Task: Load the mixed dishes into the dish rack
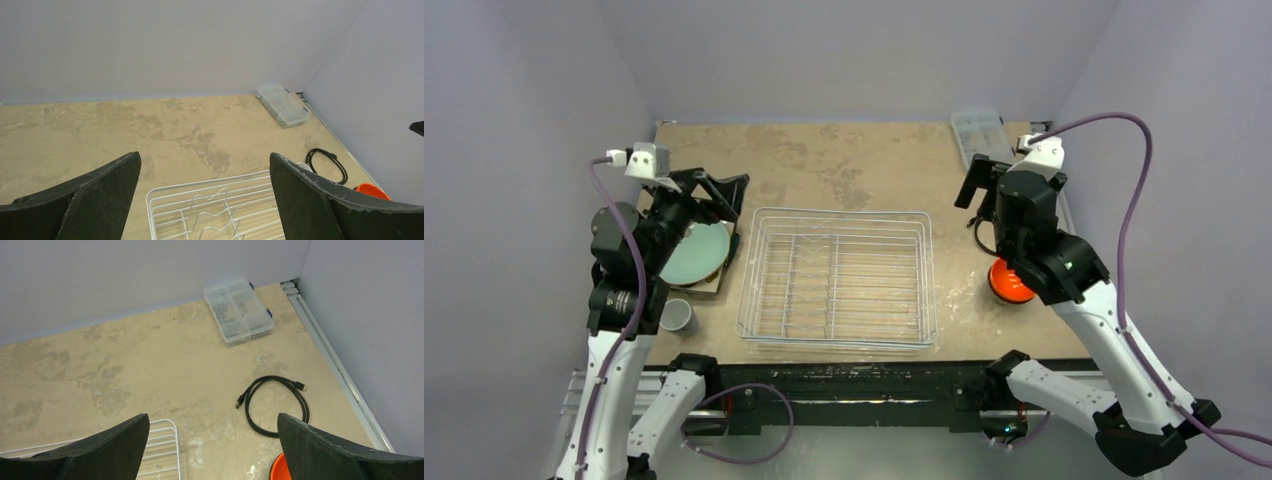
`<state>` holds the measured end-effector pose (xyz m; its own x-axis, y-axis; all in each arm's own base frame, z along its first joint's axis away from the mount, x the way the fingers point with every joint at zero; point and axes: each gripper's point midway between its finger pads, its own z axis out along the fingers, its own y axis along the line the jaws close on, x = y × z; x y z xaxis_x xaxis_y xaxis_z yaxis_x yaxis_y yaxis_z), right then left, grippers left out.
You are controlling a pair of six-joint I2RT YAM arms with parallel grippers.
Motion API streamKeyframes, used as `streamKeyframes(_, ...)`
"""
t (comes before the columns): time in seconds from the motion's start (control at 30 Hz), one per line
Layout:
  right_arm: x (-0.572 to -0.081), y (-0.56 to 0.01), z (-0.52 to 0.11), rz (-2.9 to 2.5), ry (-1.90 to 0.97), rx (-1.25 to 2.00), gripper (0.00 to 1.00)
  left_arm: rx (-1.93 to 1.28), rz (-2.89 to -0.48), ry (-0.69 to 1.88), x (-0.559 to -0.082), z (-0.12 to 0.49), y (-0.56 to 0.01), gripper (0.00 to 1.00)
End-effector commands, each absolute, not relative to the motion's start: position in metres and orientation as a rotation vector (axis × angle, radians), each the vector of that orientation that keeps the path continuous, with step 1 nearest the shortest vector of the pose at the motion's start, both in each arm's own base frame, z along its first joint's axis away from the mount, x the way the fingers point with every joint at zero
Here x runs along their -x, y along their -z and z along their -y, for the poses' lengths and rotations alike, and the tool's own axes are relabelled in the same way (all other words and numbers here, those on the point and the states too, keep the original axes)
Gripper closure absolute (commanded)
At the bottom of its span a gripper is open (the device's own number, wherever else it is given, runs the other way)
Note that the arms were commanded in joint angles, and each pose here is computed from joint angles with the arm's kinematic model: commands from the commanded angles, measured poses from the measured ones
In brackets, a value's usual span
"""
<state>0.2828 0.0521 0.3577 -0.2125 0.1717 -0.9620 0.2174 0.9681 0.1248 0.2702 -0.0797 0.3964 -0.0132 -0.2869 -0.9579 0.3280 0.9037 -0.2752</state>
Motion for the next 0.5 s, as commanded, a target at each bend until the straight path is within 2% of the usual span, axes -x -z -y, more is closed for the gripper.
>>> streamKeyframes(0.0, -0.287, -0.338, -0.056, -1.834, 0.052, -0.288, 0.01, -0.084, -1.532, 0.594, -0.271, 0.099, -0.404, 0.00)
streamKeyframes(0.27, -0.293, -0.305, -0.067, -1.860, 0.022, -0.236, 0.01, -0.123, -1.584, 0.667, -0.276, 0.114, -0.395, 0.00)
streamKeyframes(0.47, -0.311, -0.258, -0.020, -1.917, 0.037, -0.442, 0.01, -0.158, -1.621, 0.708, -0.279, 0.126, -0.388, 0.00)
